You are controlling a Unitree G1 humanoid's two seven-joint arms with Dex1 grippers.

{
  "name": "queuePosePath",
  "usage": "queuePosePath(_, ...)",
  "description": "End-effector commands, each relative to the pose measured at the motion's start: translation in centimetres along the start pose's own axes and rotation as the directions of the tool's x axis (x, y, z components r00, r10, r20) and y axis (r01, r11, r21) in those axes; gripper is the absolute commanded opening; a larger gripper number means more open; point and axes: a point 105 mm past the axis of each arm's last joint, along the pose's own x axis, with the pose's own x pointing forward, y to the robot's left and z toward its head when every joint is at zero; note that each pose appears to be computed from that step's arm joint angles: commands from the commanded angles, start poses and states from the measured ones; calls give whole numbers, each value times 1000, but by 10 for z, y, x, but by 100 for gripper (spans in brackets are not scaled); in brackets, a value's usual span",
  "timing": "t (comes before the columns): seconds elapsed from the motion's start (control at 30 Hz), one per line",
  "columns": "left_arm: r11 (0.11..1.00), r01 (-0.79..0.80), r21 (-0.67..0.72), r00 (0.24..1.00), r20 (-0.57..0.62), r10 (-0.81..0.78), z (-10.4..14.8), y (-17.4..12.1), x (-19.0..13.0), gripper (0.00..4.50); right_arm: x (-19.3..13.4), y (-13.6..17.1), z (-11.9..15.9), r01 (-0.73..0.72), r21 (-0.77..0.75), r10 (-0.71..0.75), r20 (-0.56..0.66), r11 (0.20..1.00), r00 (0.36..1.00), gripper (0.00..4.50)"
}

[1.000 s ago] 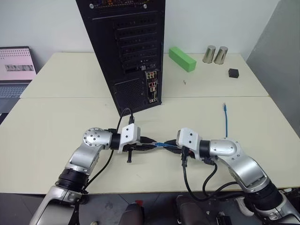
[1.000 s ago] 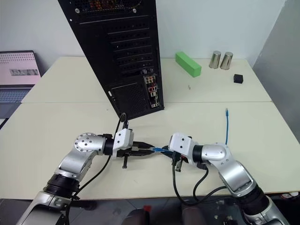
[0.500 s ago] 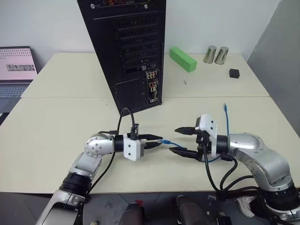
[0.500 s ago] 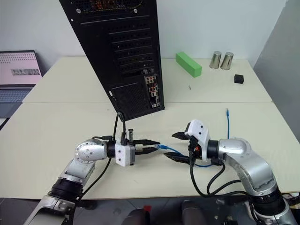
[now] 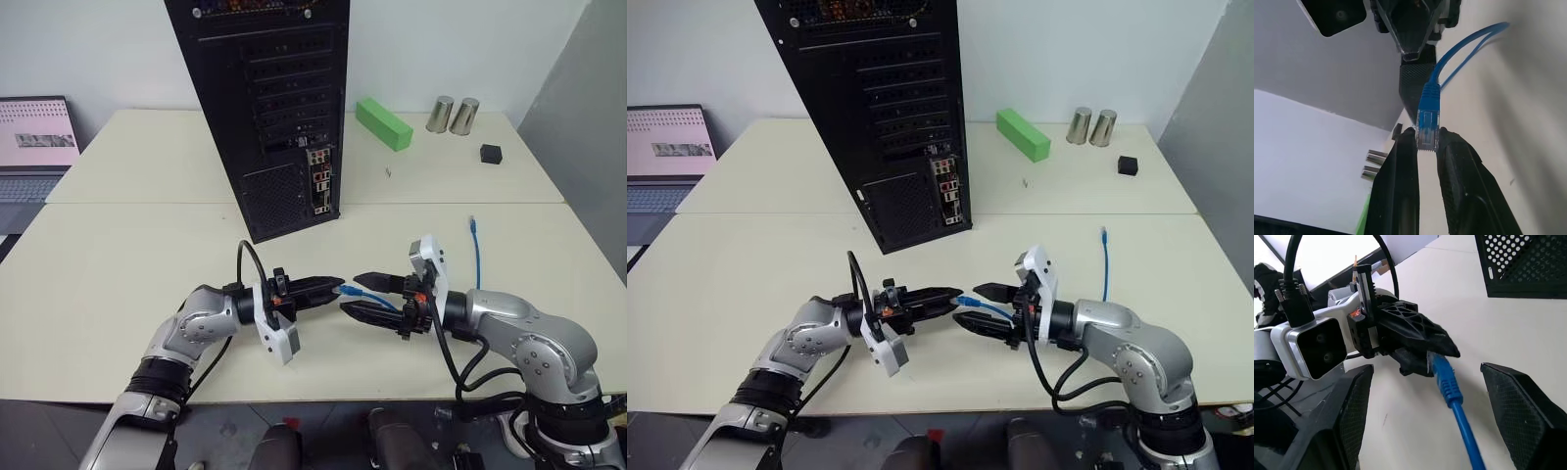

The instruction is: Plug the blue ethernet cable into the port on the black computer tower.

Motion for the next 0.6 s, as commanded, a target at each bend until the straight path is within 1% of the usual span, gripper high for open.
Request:
queuePosePath(0.03, 998, -43, 51, 999, -1, 43, -2, 11, -1, 28, 0, 3, 9, -22, -8, 22, 34, 1000, 999, 352)
queuePosePath(0.13, 997, -48, 59, 999, -4, 48, -2, 12, -1, 28, 0, 1, 9, -15, -4, 15, 37, 1000, 999, 291)
queuePosePath(0.2, 997, -46, 64, 999, -4, 46, -2, 11, -1, 28, 0, 1, 10, -14, 0, 14, 45, 1000, 999, 240)
queuePosePath(0.23, 997, -46, 66, 999, -3, 46, -2, 11, -1, 28, 1, 1, 10, -15, 1, 14, 47, 1000, 999, 206)
queuePosePath(0.27, 997, -46, 67, 999, -3, 46, -2, 11, -1, 28, 1, 1, 11, -16, 3, 16, 49, 1000, 999, 188)
queuePosePath(0.33, 996, -47, 70, 999, -2, 47, -2, 10, -2, 28, 1, 1, 12, -19, 10, 18, 56, 1000, 998, 138)
queuePosePath(0.43, 996, -49, 77, 999, 2, 49, -1, 10, -2, 28, 1, 2, 13, -19, 13, 18, 58, 1000, 998, 54)
queuePosePath(0.53, 995, -50, 83, 999, 6, 50, 0, 10, -1, 27, 2, 2, 13, -22, 17, 21, 56, 1000, 998, 3)
queuePosePath(0.6, 995, -51, 86, 999, 9, 50, 0, 10, -1, 27, 2, 3, 12, -26, 21, 25, 54, 999, 998, 0)
